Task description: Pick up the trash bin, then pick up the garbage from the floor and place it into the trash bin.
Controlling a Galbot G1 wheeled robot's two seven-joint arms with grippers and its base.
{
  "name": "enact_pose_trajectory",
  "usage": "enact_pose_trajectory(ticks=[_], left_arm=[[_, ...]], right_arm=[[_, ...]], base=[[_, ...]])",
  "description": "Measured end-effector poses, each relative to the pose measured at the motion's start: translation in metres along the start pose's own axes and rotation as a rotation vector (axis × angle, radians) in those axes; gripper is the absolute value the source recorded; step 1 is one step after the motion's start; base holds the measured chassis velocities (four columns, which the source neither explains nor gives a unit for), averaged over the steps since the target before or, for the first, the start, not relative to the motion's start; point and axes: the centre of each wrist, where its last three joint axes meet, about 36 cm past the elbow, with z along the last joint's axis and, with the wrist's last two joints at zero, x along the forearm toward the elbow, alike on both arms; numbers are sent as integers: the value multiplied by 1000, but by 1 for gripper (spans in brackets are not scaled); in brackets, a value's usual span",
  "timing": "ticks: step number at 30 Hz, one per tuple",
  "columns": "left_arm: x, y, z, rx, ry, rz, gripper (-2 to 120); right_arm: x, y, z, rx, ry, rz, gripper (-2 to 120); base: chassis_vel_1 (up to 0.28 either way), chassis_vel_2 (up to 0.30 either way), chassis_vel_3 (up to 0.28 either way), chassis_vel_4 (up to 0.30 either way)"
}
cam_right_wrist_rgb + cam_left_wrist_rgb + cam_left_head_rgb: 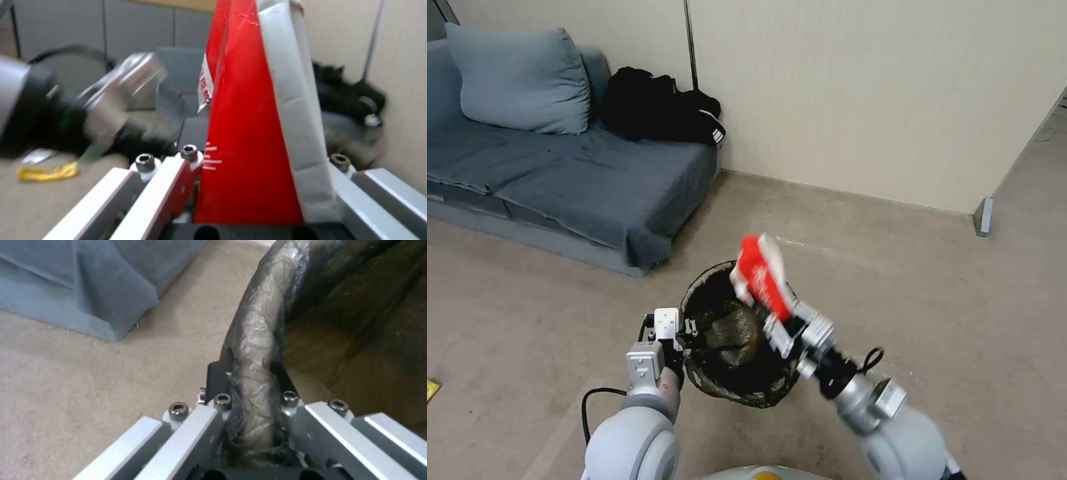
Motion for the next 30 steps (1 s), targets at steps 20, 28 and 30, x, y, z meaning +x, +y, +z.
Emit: enact_pose_trajectory(ticks=[20, 28, 30], left_arm=[[1, 1, -2, 0, -5, 2, 0], [5, 1, -1, 0, 2, 5, 0], [6, 1, -1, 0, 3, 4, 0]], right_arm=[[-3, -6, 26, -4, 75, -35, 14], [-11, -12, 25, 9, 62, -14, 41], [-12, -14, 25, 13, 58, -6, 45]], base=[[0, 0, 0, 0], [0, 0, 0, 0], [0, 0, 0, 0]])
